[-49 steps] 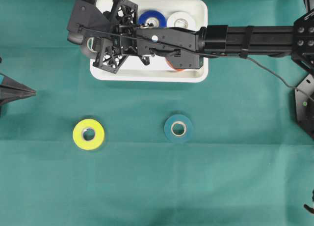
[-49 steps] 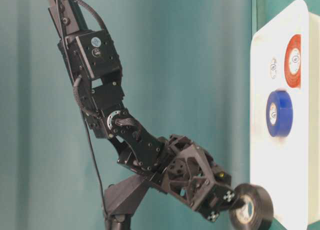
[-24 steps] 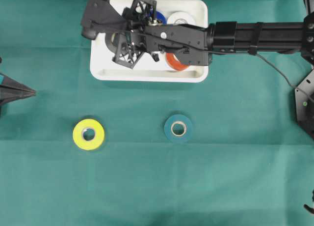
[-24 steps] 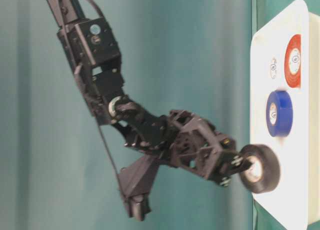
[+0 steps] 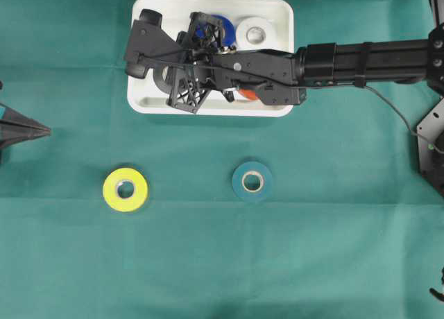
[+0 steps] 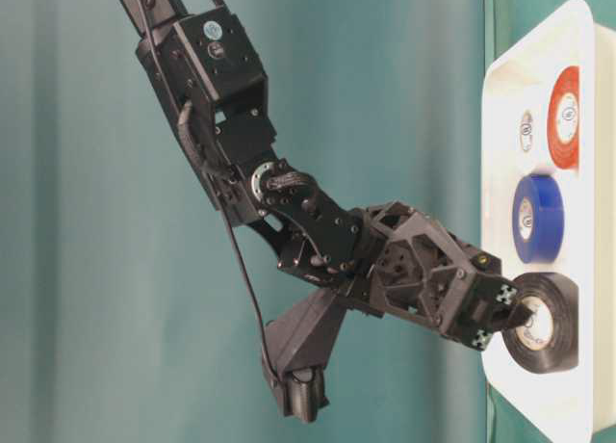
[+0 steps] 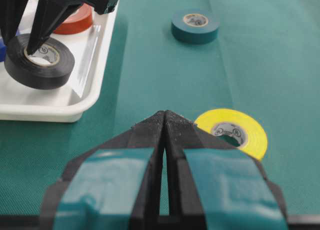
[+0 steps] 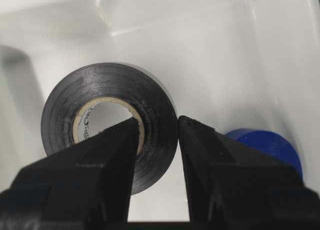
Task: Put the tape into the white case with the right arm.
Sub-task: 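Lift the black roll and carry it into the tray's left side, then open the right gripper and withdraw it to the right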
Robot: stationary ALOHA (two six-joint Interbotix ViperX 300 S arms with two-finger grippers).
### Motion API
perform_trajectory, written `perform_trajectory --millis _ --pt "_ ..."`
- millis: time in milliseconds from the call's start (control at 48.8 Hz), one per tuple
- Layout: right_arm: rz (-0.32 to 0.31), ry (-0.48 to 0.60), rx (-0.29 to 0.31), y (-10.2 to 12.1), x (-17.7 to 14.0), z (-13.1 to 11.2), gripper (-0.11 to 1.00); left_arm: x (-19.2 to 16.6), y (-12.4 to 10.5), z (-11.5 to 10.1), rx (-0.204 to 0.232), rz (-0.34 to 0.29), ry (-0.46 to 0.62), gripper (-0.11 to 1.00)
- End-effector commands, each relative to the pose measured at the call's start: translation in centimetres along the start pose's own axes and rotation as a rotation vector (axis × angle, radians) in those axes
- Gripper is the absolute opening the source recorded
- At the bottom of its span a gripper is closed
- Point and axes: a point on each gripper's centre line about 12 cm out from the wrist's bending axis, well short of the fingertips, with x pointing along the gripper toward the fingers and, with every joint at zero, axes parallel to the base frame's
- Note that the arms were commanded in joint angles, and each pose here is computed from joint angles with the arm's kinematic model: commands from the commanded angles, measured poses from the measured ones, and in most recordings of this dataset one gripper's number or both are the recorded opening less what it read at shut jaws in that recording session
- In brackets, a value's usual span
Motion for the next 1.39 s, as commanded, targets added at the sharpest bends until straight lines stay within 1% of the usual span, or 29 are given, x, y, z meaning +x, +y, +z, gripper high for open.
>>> perform_trajectory --millis 0,41,103,164,287,328,349,451,533,718,800,841,923,1148,1251,1374 --pt "0.016 -0.086 0.026 -0.7 -3.2 2.3 0.0 0.1 0.0 0.5 0.0 -0.002 -0.014 0.0" --pt "0.016 -0.085 0.027 -0.7 -3.2 2.3 0.05 0.1 0.0 0.6 -0.001 -0.002 -0.014 0.0" --pt "0.016 -0.085 0.027 -0.7 -3.2 2.3 0.16 0.1 0.0 0.6 0.0 -0.002 -0.015 0.0" --pt "0.014 -0.084 0.027 -0.8 -3.3 2.3 0.31 0.1 0.0 0.6 -0.001 -0.002 -0.015 0.0" --pt "0.013 -0.086 0.027 -0.8 -3.4 2.4 0.68 0.1 0.0 0.6 -0.001 -0.002 -0.015 0.0" --pt "0.013 -0.087 0.028 -0.9 -3.5 2.4 0.79 0.1 0.0 0.6 -0.001 -0.002 -0.015 0.0" --pt "0.013 -0.089 0.028 -0.9 -3.6 2.4 0.82 0.1 0.0 0.6 0.0 -0.002 -0.015 0.0" --pt "0.012 -0.091 0.027 -1.2 -4.3 2.2 0.82 0.1 0.0 0.6 -0.001 -0.002 -0.015 0.0" --pt "0.012 -0.084 0.021 -1.5 -5.0 1.3 0.82 0.1 0.0 0.6 0.0 -0.002 -0.015 0.0" --pt "0.021 -0.067 0.013 -2.4 -6.8 -1.3 0.82 0.1 0.0 0.5 0.0 -0.002 -0.014 0.0" --pt "0.033 -0.075 0.033 -2.7 -7.6 -2.5 0.82 0.1 0.0 0.5 0.0 -0.002 -0.014 0.0" --pt "0.041 -0.083 0.048 -3.0 -8.1 -3.3 0.82 0.1 0.0 0.5 0.0 -0.002 -0.014 0.0" --pt "0.046 -0.088 0.056 -3.4 -8.7 -4.6 0.82 0.1 0.0 0.5 -0.001 -0.002 -0.014 0.0" --pt "0.042 -0.081 0.046 -4.7 -10.2 -9.3 0.82 0.1 0.0 0.5 -0.001 -0.002 -0.014 0.0" --pt "0.061 -0.103 0.049 -5.3 -11.1 -10.9 0.82 0.0 0.0 0.5 -0.001 -0.002 -0.015 0.0" --pt "0.103 -0.147 0.052 -5.9 -12.1 -12.8 0.82 0.0 0.0 0.5 0.0 -0.002 -0.015 0.0"
